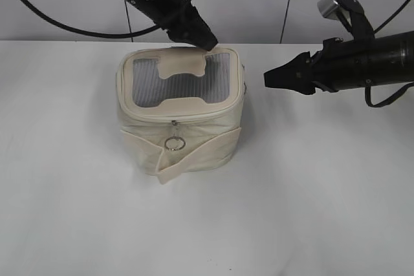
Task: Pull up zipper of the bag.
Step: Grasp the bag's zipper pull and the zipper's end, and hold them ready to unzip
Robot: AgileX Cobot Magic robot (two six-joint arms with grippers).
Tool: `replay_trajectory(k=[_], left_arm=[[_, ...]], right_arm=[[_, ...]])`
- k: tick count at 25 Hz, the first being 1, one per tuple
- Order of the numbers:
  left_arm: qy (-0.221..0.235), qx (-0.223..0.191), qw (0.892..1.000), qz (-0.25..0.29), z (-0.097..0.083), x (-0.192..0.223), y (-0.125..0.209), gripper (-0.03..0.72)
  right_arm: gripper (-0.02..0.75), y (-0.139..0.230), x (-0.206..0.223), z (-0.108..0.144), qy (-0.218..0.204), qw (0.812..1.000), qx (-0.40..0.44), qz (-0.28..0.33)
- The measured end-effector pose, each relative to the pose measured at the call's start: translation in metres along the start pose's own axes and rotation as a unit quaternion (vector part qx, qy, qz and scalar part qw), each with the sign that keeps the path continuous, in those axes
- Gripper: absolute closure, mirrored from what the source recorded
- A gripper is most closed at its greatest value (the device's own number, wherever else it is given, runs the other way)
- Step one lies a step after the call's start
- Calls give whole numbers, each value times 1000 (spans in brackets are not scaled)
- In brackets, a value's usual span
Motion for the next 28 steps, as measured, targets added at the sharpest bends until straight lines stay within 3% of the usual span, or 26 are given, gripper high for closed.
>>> replay_trajectory(k=[8, 9, 12, 14, 20, 28], left_arm=[[13, -30, 999, 10, 3, 15, 12, 353], [15, -31, 999, 11, 2, 15, 12, 382], [19, -31, 999, 15, 1, 15, 13, 593], [22, -31, 999, 17, 1, 15, 13, 652], [22, -33, 999, 17, 1, 16, 14, 655], [22, -32, 999, 17, 1, 16, 14, 655]], right_arm=[[349, 0, 0, 0, -2, 1000, -3, 0], [349, 0, 0, 1, -2, 1000, -3, -1], [349, 0, 0, 1, -3, 1000, -9, -1], [349, 0, 1, 3, -5, 1000, -23, -1], [349, 3, 14, 20, -1, 995, -100, 13], [349, 9, 24, 20, 18, 993, -110, 29]])
Point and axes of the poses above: a point on each arm's last joint axis where the gripper is mounted, x pointing out along that axis toward the gripper, z along the wrist's bending axis when the last joint is at zero, y = z × x, the point moved 3 cm from there along x, pointing out along that axis toward the gripper, and after that the axes turned 3 degrees about x, right-handed, at the moved point
